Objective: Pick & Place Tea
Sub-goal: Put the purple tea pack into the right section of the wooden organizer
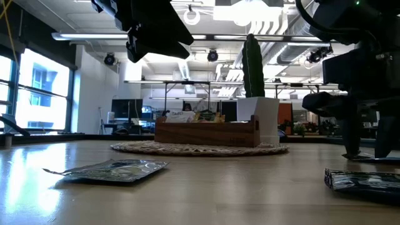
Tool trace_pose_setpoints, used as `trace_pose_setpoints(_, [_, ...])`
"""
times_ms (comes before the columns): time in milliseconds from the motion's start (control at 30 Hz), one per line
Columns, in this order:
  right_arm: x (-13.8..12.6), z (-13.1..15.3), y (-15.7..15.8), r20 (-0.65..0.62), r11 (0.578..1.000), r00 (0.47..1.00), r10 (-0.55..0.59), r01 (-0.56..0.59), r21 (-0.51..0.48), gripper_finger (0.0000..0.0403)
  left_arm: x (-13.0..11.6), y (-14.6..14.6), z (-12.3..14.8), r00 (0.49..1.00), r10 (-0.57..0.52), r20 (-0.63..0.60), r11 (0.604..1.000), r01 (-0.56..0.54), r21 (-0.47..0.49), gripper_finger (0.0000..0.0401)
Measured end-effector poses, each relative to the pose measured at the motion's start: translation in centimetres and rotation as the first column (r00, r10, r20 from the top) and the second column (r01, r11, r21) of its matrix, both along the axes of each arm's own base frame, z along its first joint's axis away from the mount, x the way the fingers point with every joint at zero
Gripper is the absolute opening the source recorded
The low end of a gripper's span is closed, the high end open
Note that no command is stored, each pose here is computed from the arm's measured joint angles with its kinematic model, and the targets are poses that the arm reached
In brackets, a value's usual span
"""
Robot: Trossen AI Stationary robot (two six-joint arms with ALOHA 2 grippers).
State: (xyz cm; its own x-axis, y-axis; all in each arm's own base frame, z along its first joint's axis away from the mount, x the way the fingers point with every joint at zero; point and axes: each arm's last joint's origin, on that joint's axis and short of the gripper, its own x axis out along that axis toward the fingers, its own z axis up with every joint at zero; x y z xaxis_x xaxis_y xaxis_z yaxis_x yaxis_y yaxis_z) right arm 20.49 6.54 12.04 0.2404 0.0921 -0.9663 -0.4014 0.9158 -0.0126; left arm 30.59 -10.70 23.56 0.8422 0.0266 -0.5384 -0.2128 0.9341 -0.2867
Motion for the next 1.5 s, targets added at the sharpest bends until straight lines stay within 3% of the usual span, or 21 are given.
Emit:
trace_pose_setpoints(167, [1.1,1.4,0.3,0.057,1.000,0.998,-0.004,0.004,-0.008,0.0083,0.0,0.0,0.0,1.000,-0.001,0.000,1.000,0.001,0.000,0.0144])
trace_pose_setpoints(333, [2.7,3.1,0.4,0.168,0.993,0.985,-0.038,0.055,-0.100,0.0011,0.0,0.0,0.0,1.000,-0.007,-0.007,1.000,0.007,-0.002,0.0144])
trace_pose_setpoints(467, [4.1,4.7,0.1,0.334,0.944,0.938,-0.089,0.186,-0.272,0.0018,-0.1,0.0,0.0,0.999,-0.030,-0.015,1.000,0.031,0.007,0.0144])
trace_pose_setpoints(533, [5.0,5.6,-0.2,0.480,0.879,0.868,-0.125,0.321,-0.351,0.0020,-0.4,0.0,0.4,0.998,-0.056,-0.019,0.998,0.057,0.014,0.0144])
trace_pose_setpoints(600, [5.9,6.7,-0.7,0.639,0.775,0.750,-0.168,0.502,-0.384,0.0014,-0.6,0.0,0.8,0.997,-0.078,-0.004,0.997,0.078,0.023,0.0144])
trace_pose_setpoints(700, [7.2,8.4,-2.1,0.809,0.639,0.542,-0.226,0.710,-0.297,0.0003,-0.6,0.1,0.9,0.994,-0.105,-0.004,0.992,0.105,0.063,0.0144])
trace_pose_setpoints(767, [7.9,9.2,-3.4,0.847,0.609,0.478,-0.232,0.751,-0.256,0.0007,-0.6,0.1,0.9,0.994,-0.108,-0.007,0.992,0.109,0.069,0.0144])
trace_pose_setpoints(867, [8.4,9.7,-5.3,0.862,0.611,0.441,-0.251,0.763,-0.212,0.0010,-0.7,0.1,0.8,0.993,-0.114,-0.017,0.991,0.115,0.069,0.0144])
trace_pose_setpoints(1000, [8.9,8.9,-7.4,0.843,0.611,0.444,-0.304,0.769,-0.185,0.0003,-0.8,0.1,0.7,0.992,-0.120,-0.038,0.990,0.122,0.070,0.0144])
trace_pose_setpoints(1133, [9.6,6.9,-8.3,0.799,0.632,0.509,-0.320,0.743,-0.220,0.0005,-0.8,0.1,0.7,0.992,-0.117,-0.036,0.990,0.120,0.071,0.0144])
trace_pose_setpoints(1267, [10.1,4.7,-8.4,0.749,0.619,0.597,-0.288,0.713,-0.329,0.0003,-0.8,0.1,0.7,0.993,-0.115,-0.036,0.990,0.118,0.073,0.0144])
trace_pose_setpoints(1500, [9.6,3.4,-8.5,0.680,0.603,0.659,-0.320,0.696,-0.391,0.0002,-0.8,0.2,0.7,0.995,-0.091,-0.031,0.991,0.094,0.092,0.0144])
